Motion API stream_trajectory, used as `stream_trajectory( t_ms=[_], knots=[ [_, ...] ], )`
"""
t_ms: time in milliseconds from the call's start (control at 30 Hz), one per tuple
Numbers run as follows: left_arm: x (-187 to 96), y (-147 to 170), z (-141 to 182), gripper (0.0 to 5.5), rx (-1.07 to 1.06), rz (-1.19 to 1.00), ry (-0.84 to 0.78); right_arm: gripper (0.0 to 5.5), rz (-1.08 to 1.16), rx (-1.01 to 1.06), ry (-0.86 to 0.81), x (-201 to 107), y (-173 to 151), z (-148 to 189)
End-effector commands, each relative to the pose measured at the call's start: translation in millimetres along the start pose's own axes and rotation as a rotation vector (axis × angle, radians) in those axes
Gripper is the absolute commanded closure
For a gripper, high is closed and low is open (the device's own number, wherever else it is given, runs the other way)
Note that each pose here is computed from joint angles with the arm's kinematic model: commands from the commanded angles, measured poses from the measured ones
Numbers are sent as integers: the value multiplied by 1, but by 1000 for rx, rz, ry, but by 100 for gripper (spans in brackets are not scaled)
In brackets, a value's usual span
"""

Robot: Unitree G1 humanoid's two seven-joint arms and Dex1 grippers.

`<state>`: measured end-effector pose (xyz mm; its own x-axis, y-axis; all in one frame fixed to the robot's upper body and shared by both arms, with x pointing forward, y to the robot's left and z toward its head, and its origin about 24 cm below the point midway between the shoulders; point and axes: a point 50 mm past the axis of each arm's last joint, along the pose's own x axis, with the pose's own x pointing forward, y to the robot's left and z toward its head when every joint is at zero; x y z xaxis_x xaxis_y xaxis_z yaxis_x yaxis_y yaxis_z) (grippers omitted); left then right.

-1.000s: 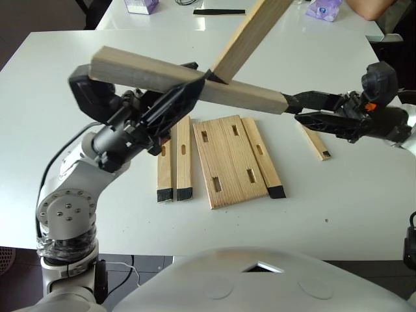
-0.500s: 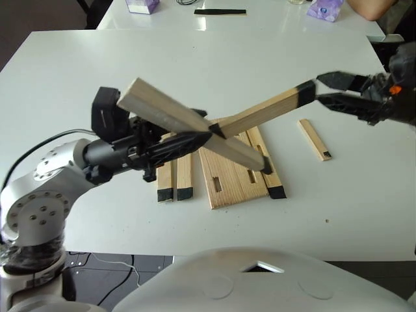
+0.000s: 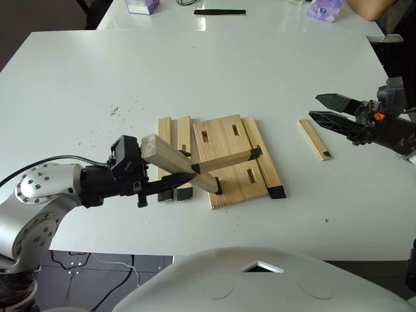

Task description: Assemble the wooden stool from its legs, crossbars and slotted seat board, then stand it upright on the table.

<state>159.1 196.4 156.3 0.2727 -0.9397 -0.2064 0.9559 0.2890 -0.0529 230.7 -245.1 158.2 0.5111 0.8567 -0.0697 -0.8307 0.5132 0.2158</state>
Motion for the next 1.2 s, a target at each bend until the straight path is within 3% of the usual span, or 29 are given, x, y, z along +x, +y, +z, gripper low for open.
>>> stream_trajectory(
  t_ms=[33,500,1200],
  knots=[
    [0,3,-10,346,3,27,64,240,8,-26,-8,2,3,3],
    [3,12,-4,346,62,74,38,240,28,-42,16,7,1,3],
    [24,27,-19,346,94,-57,232,240,70,-48,31,18,4,-2]
  ],
)
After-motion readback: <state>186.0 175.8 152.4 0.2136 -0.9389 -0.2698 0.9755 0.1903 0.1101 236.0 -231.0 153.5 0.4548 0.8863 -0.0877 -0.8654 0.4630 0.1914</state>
